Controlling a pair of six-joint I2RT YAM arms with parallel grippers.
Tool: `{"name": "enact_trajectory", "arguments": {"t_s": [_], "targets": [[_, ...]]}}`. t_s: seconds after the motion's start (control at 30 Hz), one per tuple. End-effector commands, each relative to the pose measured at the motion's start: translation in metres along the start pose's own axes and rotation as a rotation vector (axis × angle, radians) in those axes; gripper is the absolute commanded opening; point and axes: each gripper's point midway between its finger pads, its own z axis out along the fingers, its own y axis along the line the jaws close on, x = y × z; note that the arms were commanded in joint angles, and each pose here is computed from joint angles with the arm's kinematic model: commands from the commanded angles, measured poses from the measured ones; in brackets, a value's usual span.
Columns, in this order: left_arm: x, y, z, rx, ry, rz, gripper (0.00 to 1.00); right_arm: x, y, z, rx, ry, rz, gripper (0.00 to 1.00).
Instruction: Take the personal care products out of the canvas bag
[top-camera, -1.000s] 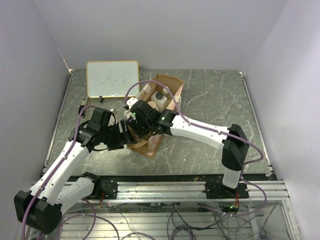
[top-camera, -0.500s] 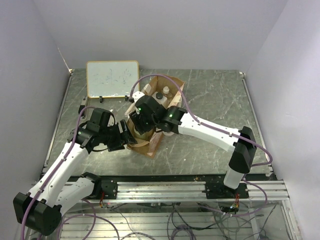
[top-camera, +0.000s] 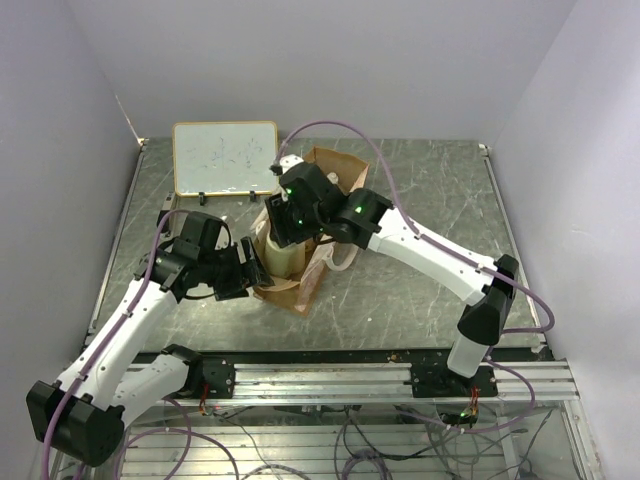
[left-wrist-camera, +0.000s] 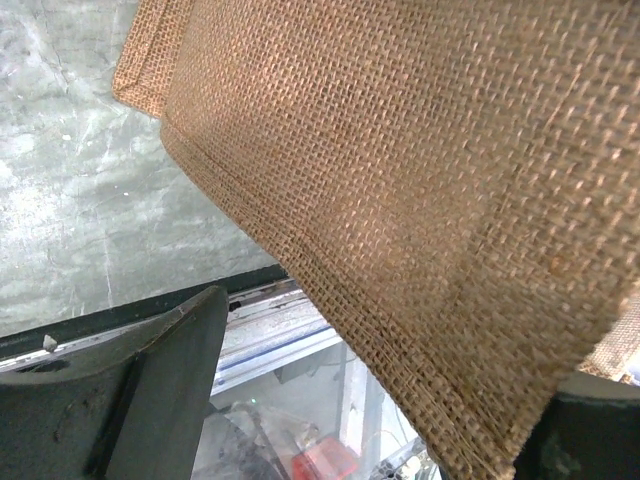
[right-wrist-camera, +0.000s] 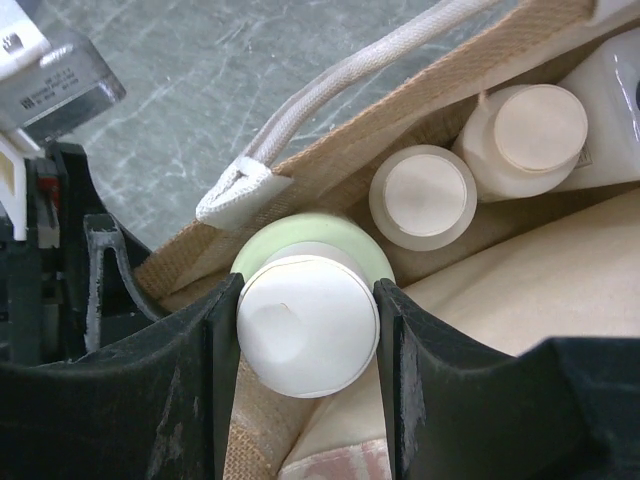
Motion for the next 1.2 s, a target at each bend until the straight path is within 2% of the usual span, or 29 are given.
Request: {"name": "enact_trajectory", "arguments": {"t_s": [0.0,0.3,0.57,0.67,0.87,1.07,1.17], "targets": [[0.015,0.003,-0.007,-0.022,0.075,0.013,0.83,-0.059,0.015,-0.047,-0.105,-0.156,0.177,0.00],[0.007,-0.003,-0.009,-0.029,0.078,0.041,0.83,-0.081,-0.007,-0.084,-0.183,-0.183,0.375,0.00],[0.005,-0.004,-0.005,-0.022,0.077,0.037,0.83,-0.118,-0.050,-0.141,-0.351,-0.308,0.579,0.00],[0.003,-0.004,-0.004,-0.023,0.076,0.038,0.83,-0.128,-0.076,-0.168,-0.361,-0.375,0.631,0.00],[0.001,-0.004,-0.003,-0.034,0.079,0.045,0.83,-0.128,-0.156,-0.209,-0.193,-0.489,0.676,0.00],[-0.005,-0.004,-0.006,-0.056,0.066,0.064,0.82,-0.089,-0.224,-0.235,0.189,-0.506,0.618,0.00],[-0.010,-0.004,-0.007,-0.073,0.055,0.077,0.83,-0.059,-0.250,-0.234,0.363,-0.452,0.577,0.00]]}}
